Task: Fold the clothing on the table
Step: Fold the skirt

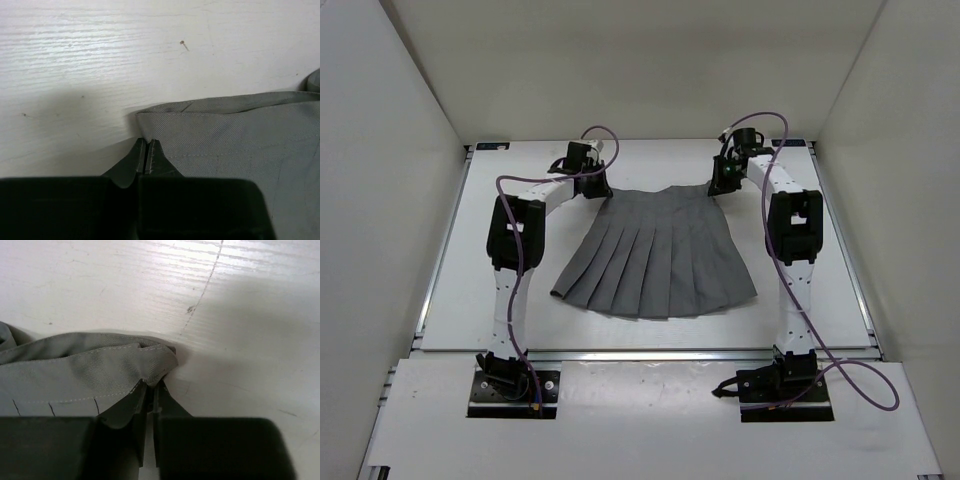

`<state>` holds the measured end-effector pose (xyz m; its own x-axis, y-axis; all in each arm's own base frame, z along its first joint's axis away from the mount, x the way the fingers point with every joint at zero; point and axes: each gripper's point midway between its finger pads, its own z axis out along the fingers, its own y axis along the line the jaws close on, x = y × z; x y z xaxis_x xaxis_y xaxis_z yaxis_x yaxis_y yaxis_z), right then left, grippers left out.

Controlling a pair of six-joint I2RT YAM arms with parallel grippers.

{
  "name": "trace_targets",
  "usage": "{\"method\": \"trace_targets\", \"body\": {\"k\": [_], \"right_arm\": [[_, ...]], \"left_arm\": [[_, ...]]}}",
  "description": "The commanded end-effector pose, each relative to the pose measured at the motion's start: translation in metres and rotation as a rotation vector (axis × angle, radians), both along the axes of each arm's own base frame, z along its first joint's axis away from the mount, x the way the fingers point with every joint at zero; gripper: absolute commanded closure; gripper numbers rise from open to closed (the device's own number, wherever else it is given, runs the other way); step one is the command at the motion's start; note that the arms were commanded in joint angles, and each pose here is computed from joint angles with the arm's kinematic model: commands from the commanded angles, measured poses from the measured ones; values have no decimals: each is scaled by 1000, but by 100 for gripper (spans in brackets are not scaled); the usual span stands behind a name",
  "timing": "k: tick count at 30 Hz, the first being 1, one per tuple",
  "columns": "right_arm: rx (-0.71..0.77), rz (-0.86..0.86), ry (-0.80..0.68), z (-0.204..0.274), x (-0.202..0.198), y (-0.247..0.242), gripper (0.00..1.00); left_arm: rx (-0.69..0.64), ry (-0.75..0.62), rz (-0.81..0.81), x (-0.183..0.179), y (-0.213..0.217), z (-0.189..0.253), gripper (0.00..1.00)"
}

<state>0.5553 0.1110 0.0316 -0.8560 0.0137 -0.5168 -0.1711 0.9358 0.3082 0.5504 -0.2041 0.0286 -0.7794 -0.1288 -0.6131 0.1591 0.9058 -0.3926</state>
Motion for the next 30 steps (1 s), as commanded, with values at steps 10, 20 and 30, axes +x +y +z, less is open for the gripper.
{"method": "trace_targets", "body": {"k": [10, 20, 30], "right_arm": [[-55, -41, -404, 171, 48, -25, 100], [-61, -78, -907, 423, -38, -47, 100], [68, -84, -477, 167, -221, -18, 100]], "left_arm": [[23, -238, -75, 31, -2, 141, 100], [-11, -750, 15, -21, 56, 410, 100], [61, -334, -108, -210, 39, 169, 100]]}}
